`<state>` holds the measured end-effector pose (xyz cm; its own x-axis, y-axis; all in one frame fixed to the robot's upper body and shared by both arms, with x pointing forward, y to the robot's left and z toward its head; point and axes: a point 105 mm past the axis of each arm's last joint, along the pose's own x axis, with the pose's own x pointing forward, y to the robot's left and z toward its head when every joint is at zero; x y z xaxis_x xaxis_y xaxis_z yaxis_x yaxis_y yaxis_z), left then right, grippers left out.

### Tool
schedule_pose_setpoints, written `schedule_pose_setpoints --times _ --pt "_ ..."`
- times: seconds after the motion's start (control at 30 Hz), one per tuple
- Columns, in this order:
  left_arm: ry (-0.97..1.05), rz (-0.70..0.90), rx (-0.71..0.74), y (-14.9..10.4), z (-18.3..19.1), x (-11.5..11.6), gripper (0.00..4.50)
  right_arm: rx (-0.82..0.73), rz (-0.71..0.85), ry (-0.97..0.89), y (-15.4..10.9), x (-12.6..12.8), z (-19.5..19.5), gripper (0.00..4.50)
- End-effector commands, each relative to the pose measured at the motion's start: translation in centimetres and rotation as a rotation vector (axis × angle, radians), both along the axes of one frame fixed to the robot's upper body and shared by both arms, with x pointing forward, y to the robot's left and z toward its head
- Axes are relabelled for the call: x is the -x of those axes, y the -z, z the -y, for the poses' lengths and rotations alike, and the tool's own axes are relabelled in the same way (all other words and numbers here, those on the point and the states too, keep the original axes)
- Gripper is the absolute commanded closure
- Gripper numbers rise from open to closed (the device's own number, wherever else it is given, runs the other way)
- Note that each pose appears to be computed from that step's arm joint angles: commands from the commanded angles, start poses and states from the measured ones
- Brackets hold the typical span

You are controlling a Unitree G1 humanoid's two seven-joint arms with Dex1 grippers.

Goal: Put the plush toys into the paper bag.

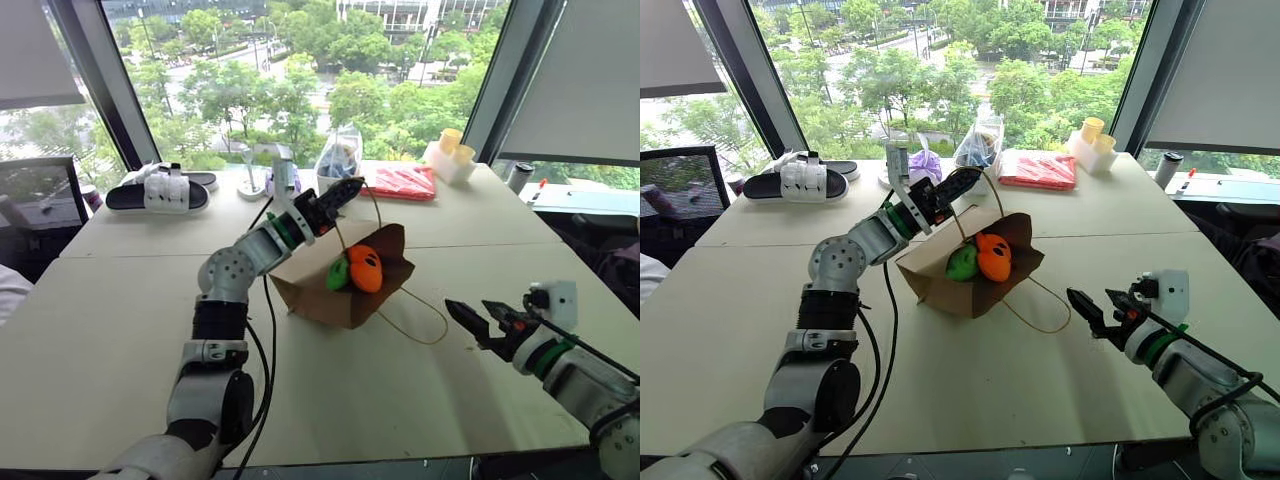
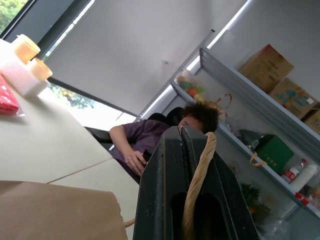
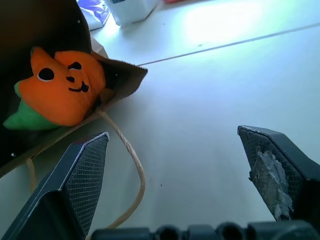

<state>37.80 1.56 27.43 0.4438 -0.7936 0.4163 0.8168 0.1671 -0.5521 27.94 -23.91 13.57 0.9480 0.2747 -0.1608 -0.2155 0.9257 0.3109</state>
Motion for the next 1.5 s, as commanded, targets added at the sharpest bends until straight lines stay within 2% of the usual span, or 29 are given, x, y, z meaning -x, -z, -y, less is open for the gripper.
schedule_pose_setpoints --times 0.03,0.27,0.33,0.37,0.4,0.63,0.8,0.87,0.97,1.07,1.23,1.5 --pt "0.000 0.065 0.016 -1.8 0.0 0.4 4.50 -0.171 -0.020 0.026 1.3 0.8 -0.2 0.04" --pt "-0.004 0.067 0.009 -1.7 -0.2 0.4 4.50 -0.269 -0.138 -0.025 4.4 1.8 -2.8 0.04" --pt "-0.006 0.069 0.007 -1.7 -0.2 0.4 4.50 -0.331 -0.103 -0.012 4.0 1.5 -3.0 0.04" --pt "-0.006 0.069 0.006 -1.7 -0.2 0.4 4.50 -0.366 -0.078 -0.011 3.6 1.4 -3.1 0.54" --pt "-0.006 0.070 0.006 -1.7 -0.2 0.4 4.50 -0.393 -0.060 -0.009 3.3 1.3 -3.2 0.80" --pt "-0.005 0.072 0.001 -1.6 -0.2 0.4 4.50 -0.465 0.006 -0.079 1.2 1.0 -4.5 4.48" --pt "-0.018 0.062 -0.001 -1.2 -0.6 0.1 4.50 -0.516 0.114 -0.138 -2.3 0.9 -4.6 4.48" --pt "-0.015 0.075 0.000 -1.8 -0.8 0.3 4.50 -0.547 0.211 -0.200 -5.3 1.2 -4.6 4.48" --pt "-0.061 0.117 0.074 -4.5 -2.1 0.4 4.50 -0.589 0.382 -0.312 -11.1 1.9 -4.2 4.48" --pt "-0.056 0.079 0.127 -5.0 -2.9 0.3 4.50 -0.634 0.431 -0.345 -13.5 1.9 -3.8 4.48" --pt "-0.109 0.001 0.103 -3.1 -3.5 -1.1 4.50 -0.640 0.410 -0.339 -13.7 1.0 -4.0 4.48" --pt "-0.111 -0.059 -0.040 1.8 -2.6 -1.6 4.50 -0.579 0.271 -0.317 -9.9 -0.2 -5.5 4.48"
